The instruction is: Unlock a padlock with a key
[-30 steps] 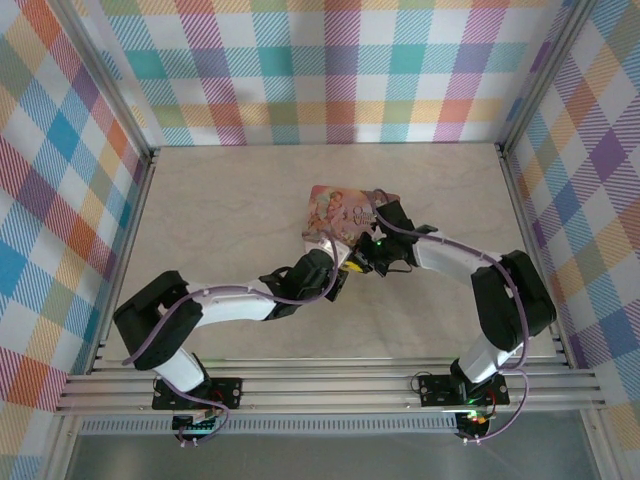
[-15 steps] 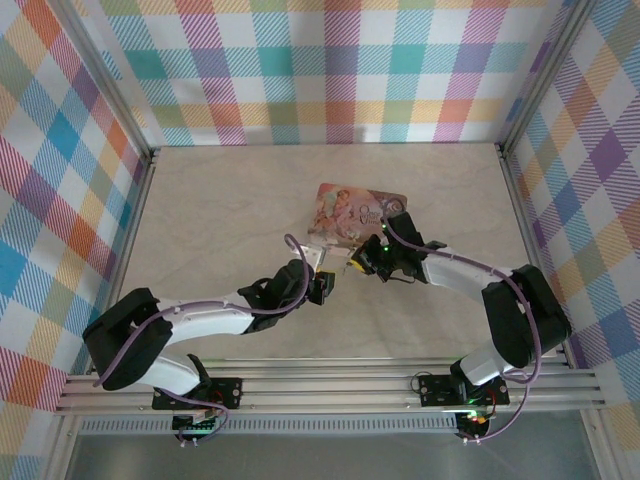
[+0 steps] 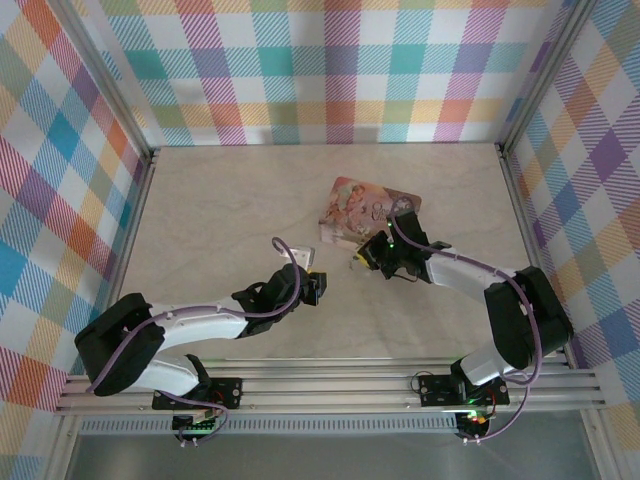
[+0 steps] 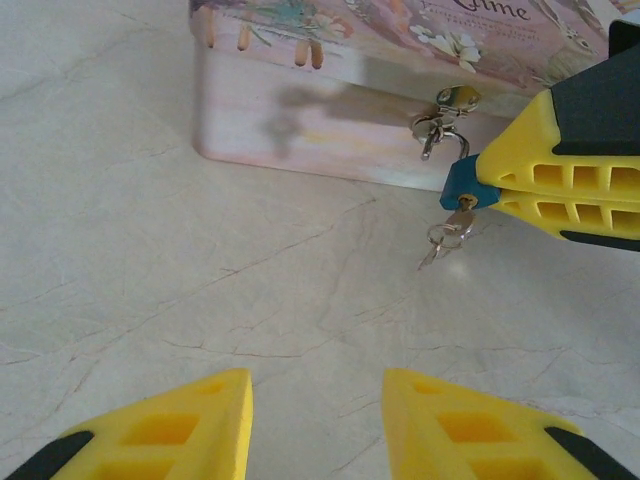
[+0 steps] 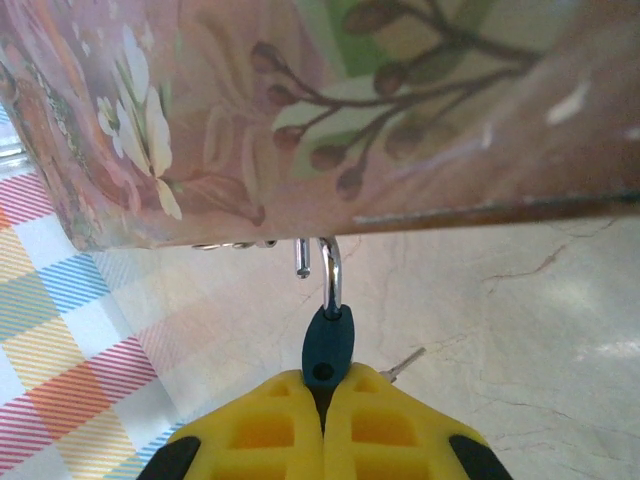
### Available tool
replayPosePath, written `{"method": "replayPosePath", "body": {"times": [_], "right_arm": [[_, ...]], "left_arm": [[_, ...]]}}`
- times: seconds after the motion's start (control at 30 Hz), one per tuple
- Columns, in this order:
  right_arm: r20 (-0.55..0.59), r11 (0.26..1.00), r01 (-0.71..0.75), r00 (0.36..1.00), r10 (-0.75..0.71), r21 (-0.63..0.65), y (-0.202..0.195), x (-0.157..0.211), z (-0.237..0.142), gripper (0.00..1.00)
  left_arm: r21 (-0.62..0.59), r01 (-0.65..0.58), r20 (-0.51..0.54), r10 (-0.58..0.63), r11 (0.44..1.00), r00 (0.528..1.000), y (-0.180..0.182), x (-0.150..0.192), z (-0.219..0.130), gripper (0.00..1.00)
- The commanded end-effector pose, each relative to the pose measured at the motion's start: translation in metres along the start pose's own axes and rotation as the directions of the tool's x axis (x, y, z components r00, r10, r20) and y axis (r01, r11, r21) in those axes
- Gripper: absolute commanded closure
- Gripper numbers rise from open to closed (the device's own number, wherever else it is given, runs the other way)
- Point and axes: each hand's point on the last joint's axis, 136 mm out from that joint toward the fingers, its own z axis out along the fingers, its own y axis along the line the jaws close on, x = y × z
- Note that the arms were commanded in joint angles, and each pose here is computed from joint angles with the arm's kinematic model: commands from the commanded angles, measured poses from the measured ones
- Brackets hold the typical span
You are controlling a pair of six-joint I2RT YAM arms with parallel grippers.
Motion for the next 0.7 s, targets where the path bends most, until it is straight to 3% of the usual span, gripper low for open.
{"method": "replayPosePath", "body": {"times": [0.0,0.13,0.33,0.67], "right_arm": [[0.087,0.98,-0.164,0.984,0.154,0.116,-0.038,-0.016,0.008,1.0],[0.111,0.984,-0.123,0.988,0.109,0.131,-0.025,-0.023,0.014,1.0],[-0.074,0.98,0.095,0.994,-0.083,0.175,0.007,0.007,0.046,1.0],[-0.291,0.929,0.331,0.916,-0.274,0.167,0.016,0.069,0.077,1.0]], "left_arm": [[-0.026,0.018,0.004,-0.018,1.0,1.0,0.008,0.0,-0.002,0.62],[-0.036,0.01,-0.004,-0.01,0.999,1.0,0.011,0.001,-0.004,0.62],[-0.098,0.032,0.02,-0.03,0.995,0.999,0.027,-0.002,-0.016,0.63],[-0.236,0.113,0.074,-0.099,0.965,0.992,0.073,0.005,-0.053,0.63]]}}
